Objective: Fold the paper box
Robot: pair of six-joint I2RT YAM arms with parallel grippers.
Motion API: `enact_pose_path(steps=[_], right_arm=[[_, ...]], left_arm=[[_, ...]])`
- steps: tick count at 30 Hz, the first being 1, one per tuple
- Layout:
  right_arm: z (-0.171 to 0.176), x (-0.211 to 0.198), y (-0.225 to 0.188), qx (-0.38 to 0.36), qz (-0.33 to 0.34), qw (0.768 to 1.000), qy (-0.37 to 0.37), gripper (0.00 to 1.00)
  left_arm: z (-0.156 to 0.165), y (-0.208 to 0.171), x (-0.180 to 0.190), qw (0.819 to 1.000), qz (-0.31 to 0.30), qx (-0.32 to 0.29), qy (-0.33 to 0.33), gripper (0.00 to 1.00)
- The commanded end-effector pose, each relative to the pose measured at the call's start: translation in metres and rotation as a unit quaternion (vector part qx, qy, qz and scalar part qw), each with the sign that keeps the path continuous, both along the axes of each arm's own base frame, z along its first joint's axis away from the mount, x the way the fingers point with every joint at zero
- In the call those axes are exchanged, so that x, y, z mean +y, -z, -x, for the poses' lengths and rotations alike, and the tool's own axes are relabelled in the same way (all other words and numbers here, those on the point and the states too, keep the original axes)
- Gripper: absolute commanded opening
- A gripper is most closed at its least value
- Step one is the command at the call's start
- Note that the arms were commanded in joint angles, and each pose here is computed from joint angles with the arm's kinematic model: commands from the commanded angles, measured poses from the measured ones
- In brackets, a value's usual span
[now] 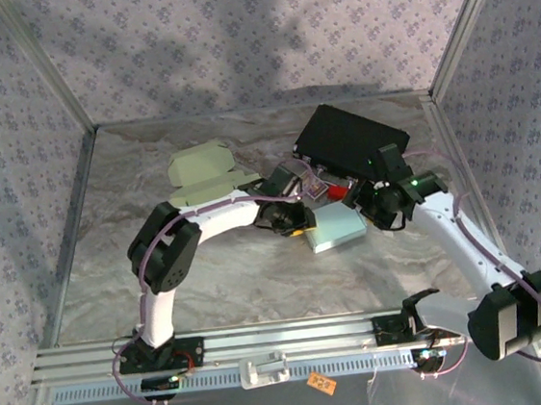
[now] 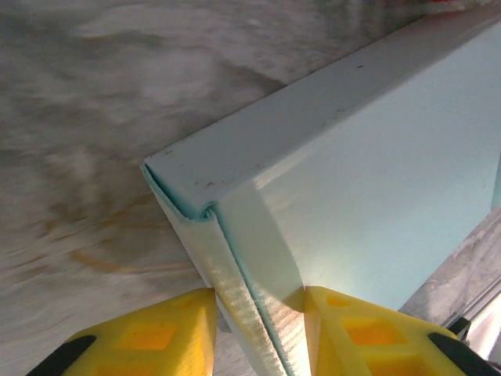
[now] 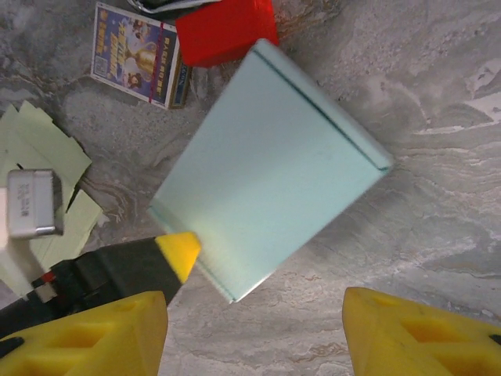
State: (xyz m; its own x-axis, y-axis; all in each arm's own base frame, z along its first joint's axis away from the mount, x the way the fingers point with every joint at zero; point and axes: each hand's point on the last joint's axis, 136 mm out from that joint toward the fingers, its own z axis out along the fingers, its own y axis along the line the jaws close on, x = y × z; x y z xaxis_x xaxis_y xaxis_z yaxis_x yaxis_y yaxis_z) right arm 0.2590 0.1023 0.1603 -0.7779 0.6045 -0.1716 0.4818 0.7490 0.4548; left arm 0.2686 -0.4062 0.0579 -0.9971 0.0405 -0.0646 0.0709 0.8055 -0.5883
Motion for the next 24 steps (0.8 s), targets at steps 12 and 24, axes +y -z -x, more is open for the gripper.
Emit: enact_pose_path(steps=[12,24], right_arm=[[0.013,-0.013,0.001,-0.001,0.008,1.000,0.003,0.58],[-0.029,0.063,-0.008,-0.060,-0.030,0.993,-0.099,0.59]], left_arm=[[-0.004,-0.022,-0.061,0.997,0.023,-0.025,0.062,0.35],[-0.057,-0.098,0.131,0.985,-0.028,-0.083,-0.147,0.42]])
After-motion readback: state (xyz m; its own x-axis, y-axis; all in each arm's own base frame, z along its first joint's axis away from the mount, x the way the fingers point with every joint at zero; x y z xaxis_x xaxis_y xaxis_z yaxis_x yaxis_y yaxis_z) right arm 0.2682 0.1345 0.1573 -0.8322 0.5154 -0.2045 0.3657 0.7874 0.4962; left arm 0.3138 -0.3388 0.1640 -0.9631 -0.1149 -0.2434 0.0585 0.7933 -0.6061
